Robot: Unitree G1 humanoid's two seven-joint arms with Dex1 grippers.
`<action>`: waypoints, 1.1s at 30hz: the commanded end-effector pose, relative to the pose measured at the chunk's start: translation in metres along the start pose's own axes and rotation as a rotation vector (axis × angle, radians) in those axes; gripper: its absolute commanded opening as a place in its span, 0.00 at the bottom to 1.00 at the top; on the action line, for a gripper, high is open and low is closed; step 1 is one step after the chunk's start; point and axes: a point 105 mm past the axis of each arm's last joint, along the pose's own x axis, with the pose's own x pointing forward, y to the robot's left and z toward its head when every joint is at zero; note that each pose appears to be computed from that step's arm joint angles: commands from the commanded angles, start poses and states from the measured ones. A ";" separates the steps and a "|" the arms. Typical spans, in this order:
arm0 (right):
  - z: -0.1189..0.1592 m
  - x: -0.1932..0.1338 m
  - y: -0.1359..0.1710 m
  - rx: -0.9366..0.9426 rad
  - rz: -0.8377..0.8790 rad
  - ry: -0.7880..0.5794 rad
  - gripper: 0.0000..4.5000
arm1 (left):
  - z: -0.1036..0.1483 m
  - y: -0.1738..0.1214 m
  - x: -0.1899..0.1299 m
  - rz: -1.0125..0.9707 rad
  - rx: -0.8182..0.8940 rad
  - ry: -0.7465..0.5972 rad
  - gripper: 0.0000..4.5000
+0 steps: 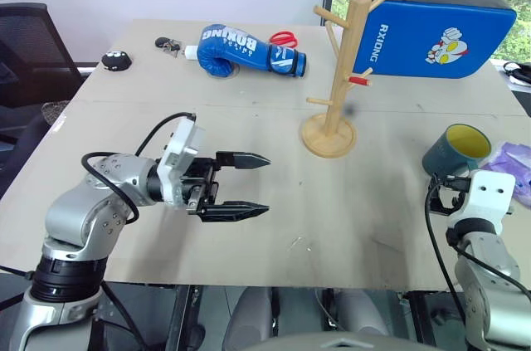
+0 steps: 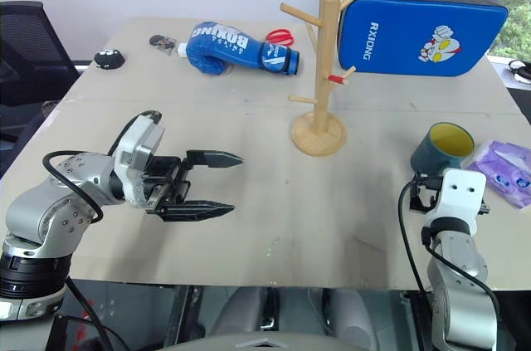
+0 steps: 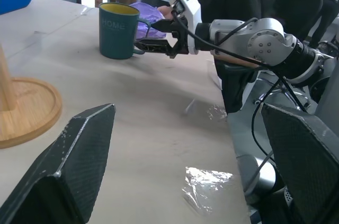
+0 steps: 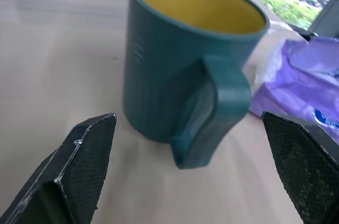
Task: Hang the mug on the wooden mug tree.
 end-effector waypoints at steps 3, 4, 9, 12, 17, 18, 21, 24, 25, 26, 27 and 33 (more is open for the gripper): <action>0.005 0.006 -0.018 -0.004 -0.093 -0.008 0.99 | 0.014 -0.004 0.000 0.013 0.062 -0.013 1.00; 0.005 0.007 -0.020 -0.006 -0.104 -0.005 0.99 | 0.014 -0.004 0.000 0.017 0.063 -0.014 1.00; 0.000 0.013 -0.030 -0.006 -0.139 0.035 0.82 | 0.015 -0.004 0.000 0.031 0.070 -0.014 1.00; -0.004 0.018 -0.034 -0.002 -0.146 0.053 0.47 | 0.016 -0.003 0.000 0.040 0.075 -0.014 1.00; -0.004 0.028 -0.040 0.011 -0.140 0.052 0.04 | 0.017 0.000 -0.001 0.052 0.080 -0.019 1.00; -0.004 0.030 -0.042 0.016 -0.134 0.049 0.01 | 0.017 0.000 -0.001 0.054 0.081 -0.020 1.00; 0.000 0.037 -0.040 0.035 -0.078 0.016 0.01 | 0.017 0.002 -0.001 0.063 0.081 -0.025 1.00; 0.004 0.042 -0.034 0.069 0.000 -0.029 0.01 | 0.016 0.005 -0.002 0.076 0.075 -0.035 1.00; 0.005 0.043 -0.032 0.064 0.028 -0.040 0.01 | 0.016 0.005 -0.002 0.080 0.071 -0.040 1.00; 0.006 0.044 -0.031 0.063 0.050 -0.054 0.01 | 0.016 0.005 -0.002 0.084 0.068 -0.044 1.00; 0.009 0.043 -0.032 0.064 0.066 -0.070 0.01 | 0.016 0.006 -0.003 0.090 0.065 -0.049 1.00; 0.054 0.021 -0.019 0.003 0.385 -0.255 0.01 | 0.019 0.013 -0.016 0.185 0.061 -0.143 1.00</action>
